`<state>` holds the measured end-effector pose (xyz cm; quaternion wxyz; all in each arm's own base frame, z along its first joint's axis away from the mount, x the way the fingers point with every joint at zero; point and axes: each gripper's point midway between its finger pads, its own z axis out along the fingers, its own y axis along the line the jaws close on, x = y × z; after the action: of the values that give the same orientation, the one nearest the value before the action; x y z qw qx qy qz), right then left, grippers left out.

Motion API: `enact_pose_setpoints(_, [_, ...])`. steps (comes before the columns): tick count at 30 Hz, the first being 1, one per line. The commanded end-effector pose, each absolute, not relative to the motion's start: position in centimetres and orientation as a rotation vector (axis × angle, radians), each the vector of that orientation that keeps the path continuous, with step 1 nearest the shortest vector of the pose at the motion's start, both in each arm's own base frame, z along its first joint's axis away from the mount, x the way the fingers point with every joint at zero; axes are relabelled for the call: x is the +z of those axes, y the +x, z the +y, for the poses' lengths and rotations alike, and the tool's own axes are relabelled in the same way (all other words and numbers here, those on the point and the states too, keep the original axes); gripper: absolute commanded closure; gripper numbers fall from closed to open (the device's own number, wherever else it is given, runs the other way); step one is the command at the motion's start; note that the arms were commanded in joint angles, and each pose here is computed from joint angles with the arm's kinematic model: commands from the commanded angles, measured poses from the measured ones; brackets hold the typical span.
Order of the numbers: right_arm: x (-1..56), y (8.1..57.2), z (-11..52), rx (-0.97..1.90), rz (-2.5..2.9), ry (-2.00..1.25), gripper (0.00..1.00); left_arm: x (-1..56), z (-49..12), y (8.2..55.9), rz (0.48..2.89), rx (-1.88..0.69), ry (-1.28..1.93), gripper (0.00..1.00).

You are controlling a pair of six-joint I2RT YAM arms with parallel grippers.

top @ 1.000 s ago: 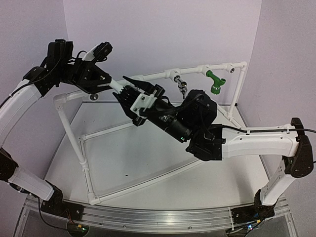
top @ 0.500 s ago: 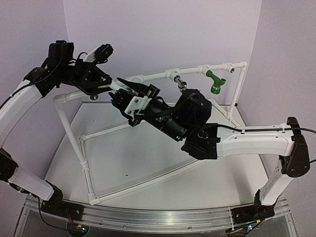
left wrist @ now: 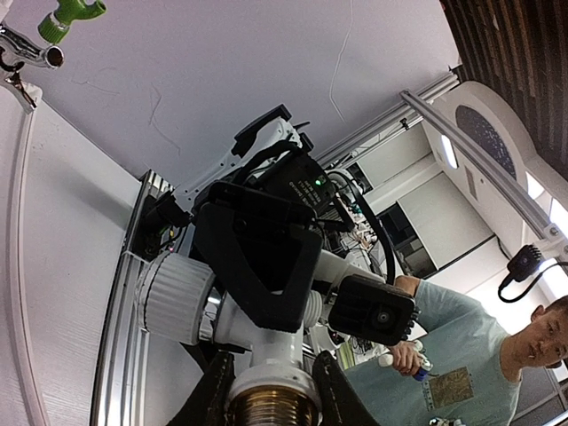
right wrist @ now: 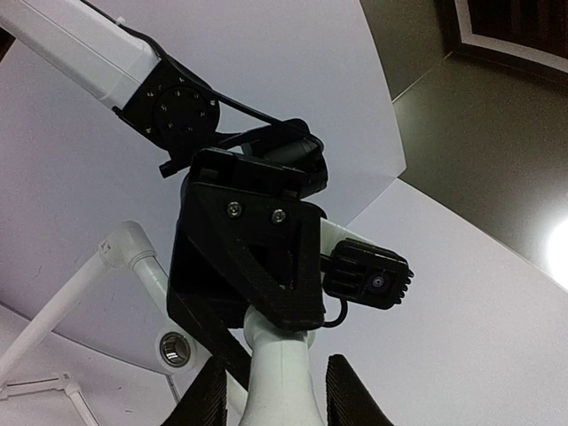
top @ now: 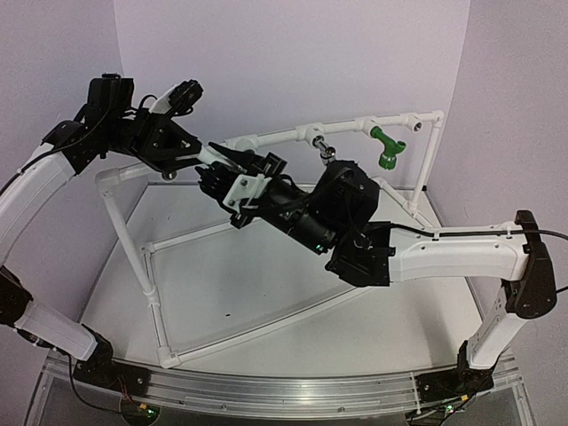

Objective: Install the water faucets

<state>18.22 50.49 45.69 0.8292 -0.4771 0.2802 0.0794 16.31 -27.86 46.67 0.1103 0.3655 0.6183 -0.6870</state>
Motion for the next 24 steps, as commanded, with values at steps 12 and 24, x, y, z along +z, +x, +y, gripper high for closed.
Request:
enact_pose_setpoints(12, [48.9, 17.6, 47.3, 0.212, 0.636, -0.981, 0.48, 48.6, -28.0, 16.7, 1.737, -1.908, 1.093, 1.0])
enact_pose_setpoints(24, [49.1, 18.6, 47.9, 0.219, 0.745, -1.007, 0.65, 48.1, -28.2, 17.2, 1.746, -1.893, 1.079, 1.0])
